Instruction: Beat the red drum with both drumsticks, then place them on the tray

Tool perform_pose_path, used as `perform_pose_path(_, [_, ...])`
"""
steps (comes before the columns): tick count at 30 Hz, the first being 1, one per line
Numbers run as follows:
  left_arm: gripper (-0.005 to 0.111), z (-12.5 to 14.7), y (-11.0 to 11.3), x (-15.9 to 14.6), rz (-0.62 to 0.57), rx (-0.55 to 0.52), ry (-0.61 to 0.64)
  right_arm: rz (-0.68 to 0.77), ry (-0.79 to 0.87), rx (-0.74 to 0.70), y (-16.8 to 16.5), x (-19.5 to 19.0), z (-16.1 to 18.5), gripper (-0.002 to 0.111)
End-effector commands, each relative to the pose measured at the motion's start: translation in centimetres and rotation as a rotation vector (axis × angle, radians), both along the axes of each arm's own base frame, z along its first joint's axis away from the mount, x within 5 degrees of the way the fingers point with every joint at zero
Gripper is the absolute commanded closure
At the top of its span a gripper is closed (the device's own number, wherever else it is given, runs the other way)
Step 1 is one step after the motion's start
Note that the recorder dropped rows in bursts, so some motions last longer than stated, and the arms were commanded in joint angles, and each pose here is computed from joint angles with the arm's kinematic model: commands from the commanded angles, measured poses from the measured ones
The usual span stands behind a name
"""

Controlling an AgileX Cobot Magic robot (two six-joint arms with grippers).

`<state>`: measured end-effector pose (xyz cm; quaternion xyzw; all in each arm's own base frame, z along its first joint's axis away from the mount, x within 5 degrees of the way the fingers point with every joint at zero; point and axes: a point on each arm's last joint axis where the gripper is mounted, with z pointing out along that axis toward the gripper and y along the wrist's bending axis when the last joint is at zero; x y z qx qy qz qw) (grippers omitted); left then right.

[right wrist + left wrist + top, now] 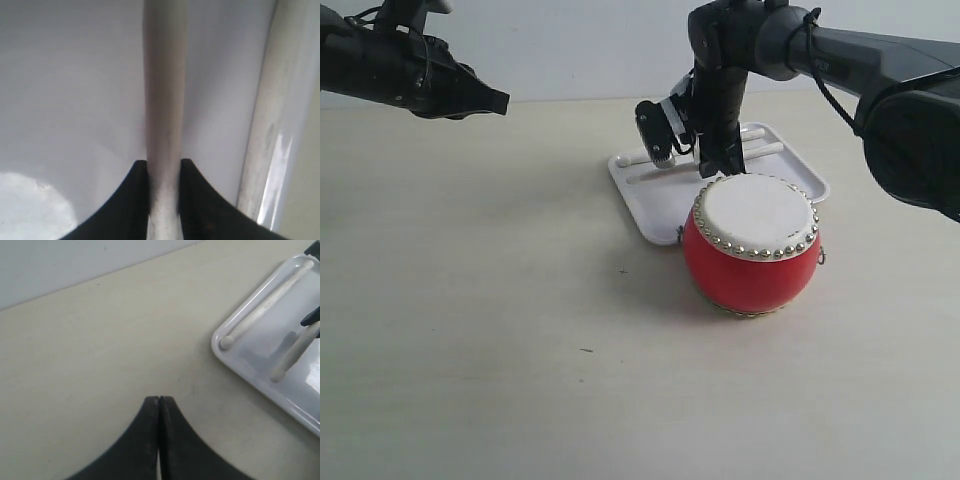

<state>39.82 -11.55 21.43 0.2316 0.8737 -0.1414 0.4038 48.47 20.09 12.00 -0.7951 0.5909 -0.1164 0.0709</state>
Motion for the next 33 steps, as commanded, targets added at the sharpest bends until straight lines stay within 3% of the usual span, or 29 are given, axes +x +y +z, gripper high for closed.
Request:
perform_pose_path(1, [0.107, 0.4, -0.1, -0.2, -0.006, -0.003, -0.006, -0.001, -0.027, 0.004, 0.1, 0.2, 0.5, 0.092])
perform_pose_path(14, [0.107, 0.9, -0.3, -0.4, -0.002, -0.036, 0.000, -0.009, -0.035, 0.013, 0.2, 0.2, 0.8, 0.072])
perform_pose_path(21, [0.107, 1.8, -0.3, -0.8, -0.022, -0.047, -0.010, -0.085, -0.099, 0.092, 0.8, -0.3, 4.9, 0.070])
perform_pose_path(29, [0.107, 3.2, -0.2, -1.8, -0.043, -0.051, -0.037, -0.280, -0.032, 0.446, 2.3, -2.6, 12.1, 0.075])
perform_pose_path(33, [0.107, 4.0, 0.1, -3.6, -0.046, -0.066, -0.079, -0.502, 0.132, 0.614, 3.0, -4.5, 14.8, 0.092])
